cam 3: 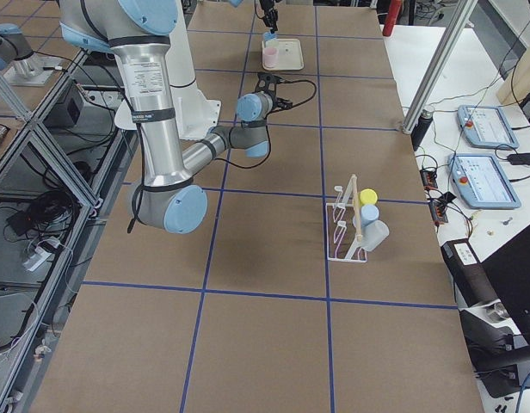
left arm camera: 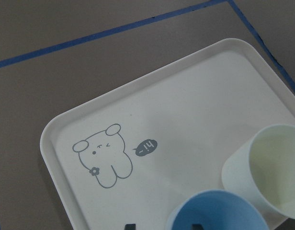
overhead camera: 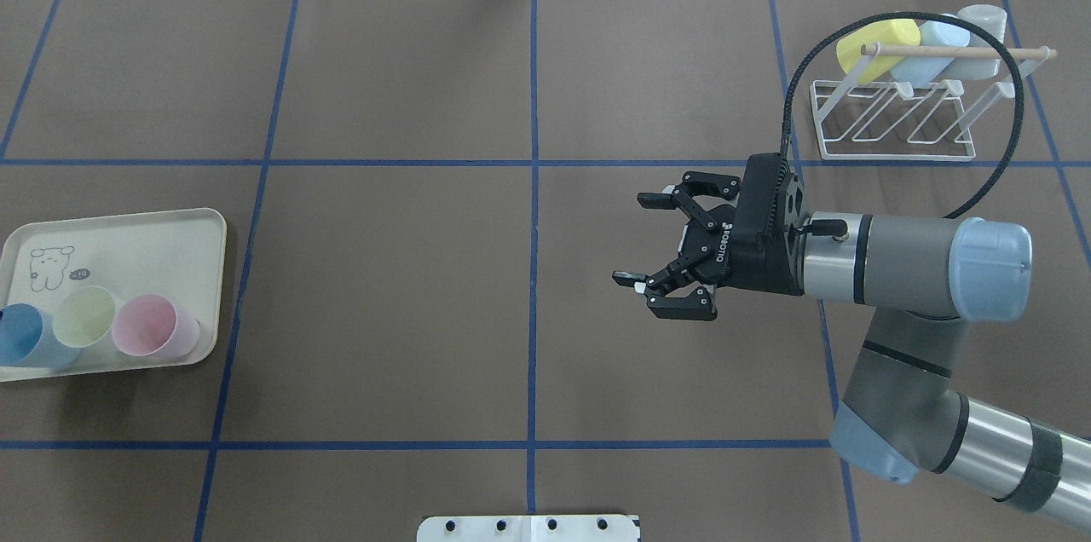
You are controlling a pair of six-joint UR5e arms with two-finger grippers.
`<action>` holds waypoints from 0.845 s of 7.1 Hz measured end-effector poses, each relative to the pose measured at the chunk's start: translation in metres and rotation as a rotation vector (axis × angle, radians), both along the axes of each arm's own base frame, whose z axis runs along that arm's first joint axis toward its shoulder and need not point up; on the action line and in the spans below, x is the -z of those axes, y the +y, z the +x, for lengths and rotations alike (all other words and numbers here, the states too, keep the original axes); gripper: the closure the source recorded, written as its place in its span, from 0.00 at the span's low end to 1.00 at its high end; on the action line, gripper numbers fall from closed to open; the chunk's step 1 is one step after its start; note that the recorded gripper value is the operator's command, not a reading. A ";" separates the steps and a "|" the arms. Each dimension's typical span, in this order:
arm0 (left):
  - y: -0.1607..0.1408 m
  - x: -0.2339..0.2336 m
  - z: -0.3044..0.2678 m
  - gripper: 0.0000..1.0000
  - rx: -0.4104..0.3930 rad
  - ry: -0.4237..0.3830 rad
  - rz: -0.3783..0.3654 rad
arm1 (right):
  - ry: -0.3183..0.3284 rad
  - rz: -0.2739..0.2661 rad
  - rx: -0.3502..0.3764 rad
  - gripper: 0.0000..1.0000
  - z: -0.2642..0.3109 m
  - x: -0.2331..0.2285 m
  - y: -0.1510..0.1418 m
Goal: Transfer IKEA cup to right arm and place on rack
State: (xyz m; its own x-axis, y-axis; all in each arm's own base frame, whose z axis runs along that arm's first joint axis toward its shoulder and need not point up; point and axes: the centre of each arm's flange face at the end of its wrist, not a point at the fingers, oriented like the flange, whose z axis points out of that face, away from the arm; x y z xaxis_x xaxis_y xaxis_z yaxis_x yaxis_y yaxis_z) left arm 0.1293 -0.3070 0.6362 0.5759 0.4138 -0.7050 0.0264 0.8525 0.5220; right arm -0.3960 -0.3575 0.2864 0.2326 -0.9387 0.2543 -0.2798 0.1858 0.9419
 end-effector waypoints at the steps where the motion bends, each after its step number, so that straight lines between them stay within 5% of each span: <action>1: -0.001 0.000 0.001 0.63 0.000 0.000 0.001 | 0.002 -0.001 0.000 0.01 -0.001 -0.001 0.000; 5: 0.001 0.001 0.007 0.73 -0.022 0.001 0.007 | 0.008 -0.004 0.001 0.01 -0.002 -0.004 -0.001; 6: 0.002 0.001 0.009 0.86 -0.030 0.000 0.009 | 0.010 -0.005 0.001 0.01 -0.003 -0.005 -0.001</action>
